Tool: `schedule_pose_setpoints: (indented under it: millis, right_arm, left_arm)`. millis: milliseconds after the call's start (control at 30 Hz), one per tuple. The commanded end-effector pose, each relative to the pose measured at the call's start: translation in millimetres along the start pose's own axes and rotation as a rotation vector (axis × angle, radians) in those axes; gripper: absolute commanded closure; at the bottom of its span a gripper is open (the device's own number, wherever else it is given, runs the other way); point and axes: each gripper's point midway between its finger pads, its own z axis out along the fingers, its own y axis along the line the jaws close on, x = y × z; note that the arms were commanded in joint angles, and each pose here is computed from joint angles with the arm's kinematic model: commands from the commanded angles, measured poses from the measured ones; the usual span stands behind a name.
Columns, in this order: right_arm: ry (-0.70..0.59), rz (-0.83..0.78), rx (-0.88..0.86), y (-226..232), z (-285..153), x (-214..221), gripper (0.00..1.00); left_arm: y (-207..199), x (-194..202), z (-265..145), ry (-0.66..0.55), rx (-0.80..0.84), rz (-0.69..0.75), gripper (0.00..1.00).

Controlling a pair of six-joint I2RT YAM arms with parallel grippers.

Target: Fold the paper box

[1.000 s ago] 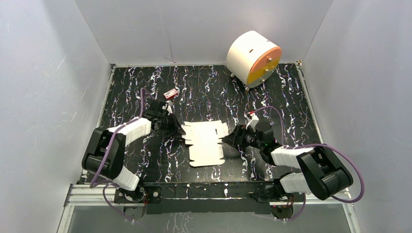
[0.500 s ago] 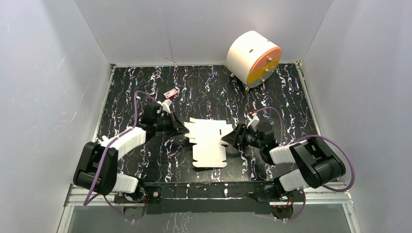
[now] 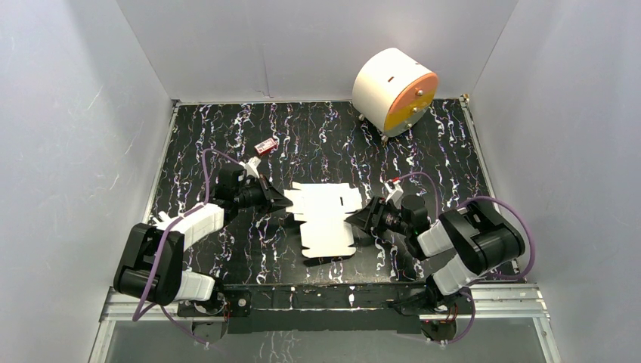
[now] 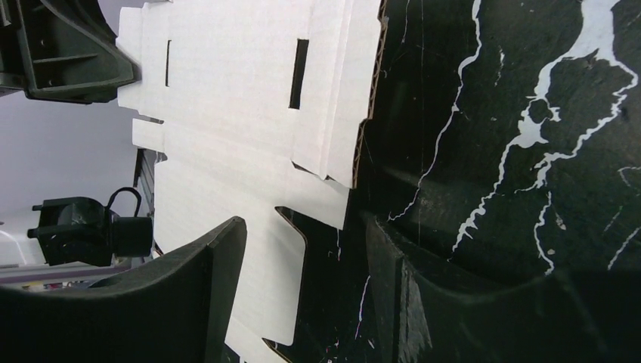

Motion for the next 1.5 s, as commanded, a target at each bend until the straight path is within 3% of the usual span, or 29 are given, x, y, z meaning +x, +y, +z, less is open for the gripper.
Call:
schedule_pose_setpoints:
  millis: [0, 567, 867, 1033, 1233, 1467]
  right_arm:
    - [-0.032, -0.029, -0.068, 11, 1, -8, 0.34]
    - [-0.067, 0.031, -0.202, 17, 7, -14, 0.53]
    - [-0.071, 0.018, -0.208, 18, 6, -19, 0.56]
    - [-0.06, 0.001, -0.215, 22, 6, -20, 0.7]
    - [-0.03, -0.035, -0.158, 18, 7, -19, 0.83]
    - [0.031, -0.178, 0.074, 9, 16, -24, 0.84]
  left_arm:
    - [-17, -2, -7, -0.008, 0.074, 0.008, 1.0]
    - [-1, 8, -4, 0.028, 0.035, -0.02, 1.0]
    - [7, 10, -5, 0.031, 0.002, -0.017, 1.0]
    - [6, 9, -5, 0.024, 0.005, -0.023, 1.0]
    - [5, 6, -5, 0.016, 0.002, -0.017, 1.0]
    - [3, -1, -7, -0.013, -0.02, 0.002, 1.0]
